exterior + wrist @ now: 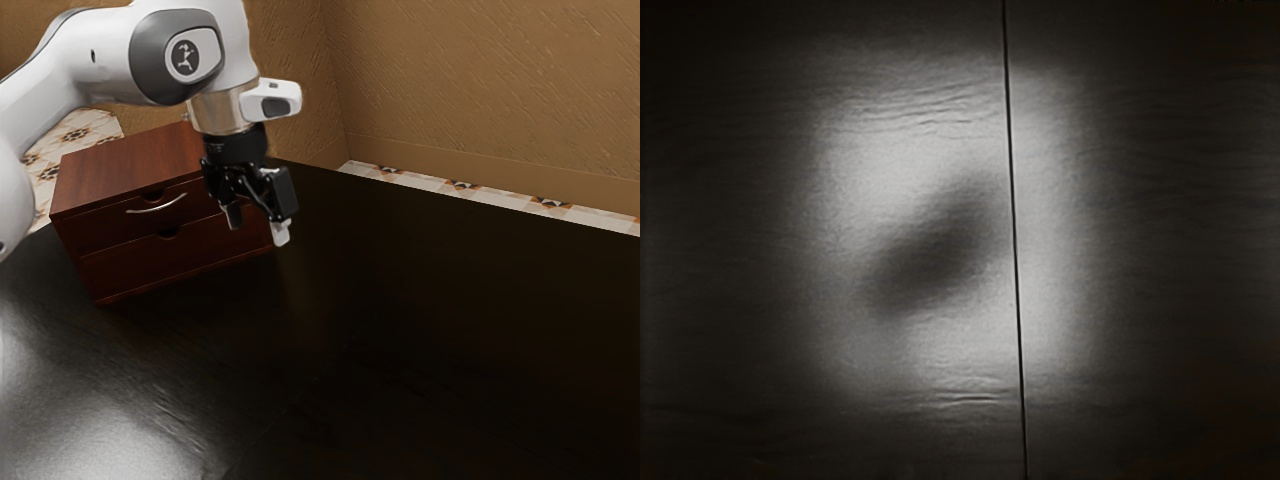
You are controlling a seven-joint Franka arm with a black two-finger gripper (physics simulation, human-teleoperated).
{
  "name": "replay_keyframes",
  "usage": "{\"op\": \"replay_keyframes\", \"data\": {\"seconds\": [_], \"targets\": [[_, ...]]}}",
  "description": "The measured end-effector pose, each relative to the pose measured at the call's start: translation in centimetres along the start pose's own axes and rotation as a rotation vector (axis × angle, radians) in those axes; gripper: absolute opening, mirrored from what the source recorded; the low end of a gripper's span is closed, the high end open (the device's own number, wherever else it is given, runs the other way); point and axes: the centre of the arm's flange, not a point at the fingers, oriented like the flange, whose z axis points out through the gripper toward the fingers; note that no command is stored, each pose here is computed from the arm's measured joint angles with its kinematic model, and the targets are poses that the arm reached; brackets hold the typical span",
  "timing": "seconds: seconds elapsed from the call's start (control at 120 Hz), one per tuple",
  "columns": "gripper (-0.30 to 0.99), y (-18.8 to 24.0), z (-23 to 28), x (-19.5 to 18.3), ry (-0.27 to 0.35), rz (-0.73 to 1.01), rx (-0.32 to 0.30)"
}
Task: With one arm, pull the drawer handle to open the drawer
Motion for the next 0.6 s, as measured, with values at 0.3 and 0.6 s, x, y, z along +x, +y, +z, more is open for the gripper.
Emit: {"op": "replay_keyframes", "data": {"seconds": [0.3, 0.6], "targets": [[0.69, -0.6, -4.5, -2.5, 0.083, 0.010, -0.013], [0.69, -4.9, -10.6, -8.1, 0.170, -0.056, -0.018]]}}
